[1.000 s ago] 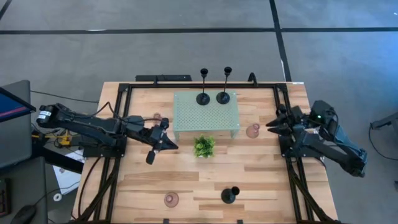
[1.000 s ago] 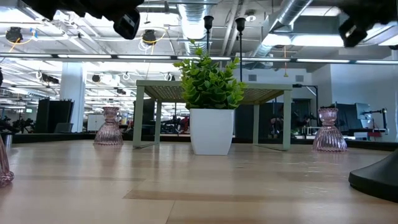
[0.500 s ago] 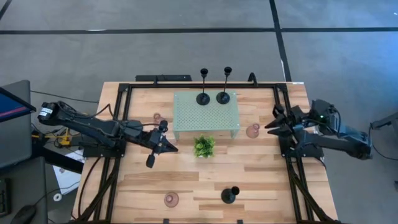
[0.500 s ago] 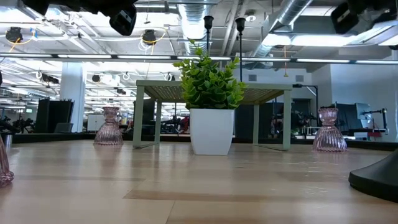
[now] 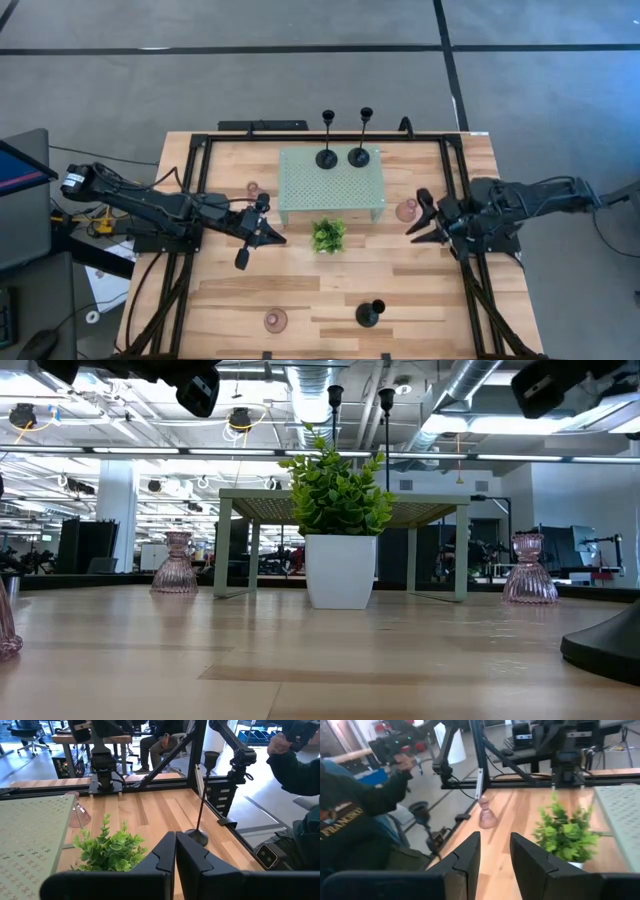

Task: Pick & Place candle stick holders
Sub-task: Put the black candle holder on the shelf

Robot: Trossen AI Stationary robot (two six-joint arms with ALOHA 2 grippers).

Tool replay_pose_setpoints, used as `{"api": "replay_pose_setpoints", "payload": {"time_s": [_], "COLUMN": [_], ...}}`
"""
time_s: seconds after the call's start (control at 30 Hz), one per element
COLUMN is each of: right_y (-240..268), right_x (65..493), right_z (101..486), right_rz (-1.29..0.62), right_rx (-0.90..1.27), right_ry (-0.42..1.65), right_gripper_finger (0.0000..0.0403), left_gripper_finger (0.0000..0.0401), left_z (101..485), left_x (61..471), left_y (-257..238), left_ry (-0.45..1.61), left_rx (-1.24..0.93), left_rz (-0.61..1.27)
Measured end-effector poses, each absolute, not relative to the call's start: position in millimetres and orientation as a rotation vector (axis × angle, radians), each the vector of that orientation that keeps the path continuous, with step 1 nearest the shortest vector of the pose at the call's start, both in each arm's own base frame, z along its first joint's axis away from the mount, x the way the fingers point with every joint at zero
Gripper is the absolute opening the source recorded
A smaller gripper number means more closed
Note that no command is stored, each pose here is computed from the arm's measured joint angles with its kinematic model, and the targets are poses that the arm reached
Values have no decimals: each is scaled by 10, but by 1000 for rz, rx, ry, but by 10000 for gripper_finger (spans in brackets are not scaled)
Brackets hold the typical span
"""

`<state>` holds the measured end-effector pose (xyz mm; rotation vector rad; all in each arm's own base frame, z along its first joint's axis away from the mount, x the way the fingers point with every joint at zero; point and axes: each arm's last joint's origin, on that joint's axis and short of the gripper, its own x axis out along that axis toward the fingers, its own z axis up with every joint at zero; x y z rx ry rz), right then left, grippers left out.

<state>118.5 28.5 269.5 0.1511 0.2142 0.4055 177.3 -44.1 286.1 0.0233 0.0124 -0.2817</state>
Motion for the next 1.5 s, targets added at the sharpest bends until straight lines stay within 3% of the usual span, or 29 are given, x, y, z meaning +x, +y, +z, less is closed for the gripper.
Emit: {"api": "replay_pose_setpoints", "payload": {"time_s": [0.27,0.57,1.17,1.33,1.5], "right_y": [500,743,1161,1238,1312], "right_x": [1151,1196,1573,1663,1759], "right_z": [2536,2185,1698,1605,1467], "right_rz": [345,424,442,447,447], "right_rx": [141,171,163,178,179], "right_ry": [248,213,383,369,371], "right_gripper_finger": [98,98,98,123,183], "left_gripper_finger": [12,12,12,12,12], "left_z": [2860,2860,2714,2720,2724], "left_x": [1774,1774,1991,1997,1993], "left_y": [-441,-441,-494,-498,-515], "left_ry": [13,13,66,57,52], "left_rx": [23,23,25,24,24], "left_rz": [-282,-282,-282,-284,-293]}}
